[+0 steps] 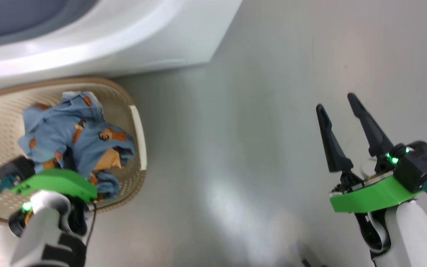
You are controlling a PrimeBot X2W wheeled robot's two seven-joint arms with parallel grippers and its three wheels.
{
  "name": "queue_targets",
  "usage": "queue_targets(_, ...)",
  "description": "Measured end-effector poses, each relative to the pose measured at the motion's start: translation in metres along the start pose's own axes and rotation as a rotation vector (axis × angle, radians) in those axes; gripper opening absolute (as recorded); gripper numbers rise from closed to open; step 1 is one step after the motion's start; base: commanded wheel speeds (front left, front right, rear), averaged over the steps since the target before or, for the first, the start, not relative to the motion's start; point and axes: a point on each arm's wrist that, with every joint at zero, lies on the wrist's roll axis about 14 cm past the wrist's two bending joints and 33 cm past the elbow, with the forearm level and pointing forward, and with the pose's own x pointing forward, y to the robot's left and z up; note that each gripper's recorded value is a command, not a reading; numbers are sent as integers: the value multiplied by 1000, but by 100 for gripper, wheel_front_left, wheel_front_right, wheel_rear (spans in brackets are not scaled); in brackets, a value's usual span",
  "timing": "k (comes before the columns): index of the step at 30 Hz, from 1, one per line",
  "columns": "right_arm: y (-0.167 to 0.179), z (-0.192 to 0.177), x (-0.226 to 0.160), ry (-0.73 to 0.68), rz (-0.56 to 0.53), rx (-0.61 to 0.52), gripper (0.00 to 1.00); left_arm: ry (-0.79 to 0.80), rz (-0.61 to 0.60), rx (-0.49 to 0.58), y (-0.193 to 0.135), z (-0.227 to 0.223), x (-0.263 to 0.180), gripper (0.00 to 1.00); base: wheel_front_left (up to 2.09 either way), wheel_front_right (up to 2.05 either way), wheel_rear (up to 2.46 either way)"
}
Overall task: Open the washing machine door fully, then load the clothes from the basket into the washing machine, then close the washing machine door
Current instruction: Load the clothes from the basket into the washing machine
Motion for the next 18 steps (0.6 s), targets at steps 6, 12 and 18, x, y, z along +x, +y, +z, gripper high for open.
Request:
queue_targets(6, 11, 21, -15, -35, 17, 8, 100, -130, -33, -6, -7, 27, -41, 0, 0, 0, 0)
queue_targets(12, 25, 38, -38, -63, 31, 20, 100, -274, -32, 12, 2, 57, -92, 0, 0, 0, 0)
queue_targets(18, 37, 58, -64, -106, 47, 27, 100, -371, -71, 5, -3, 69, -144, 0, 0, 0, 0)
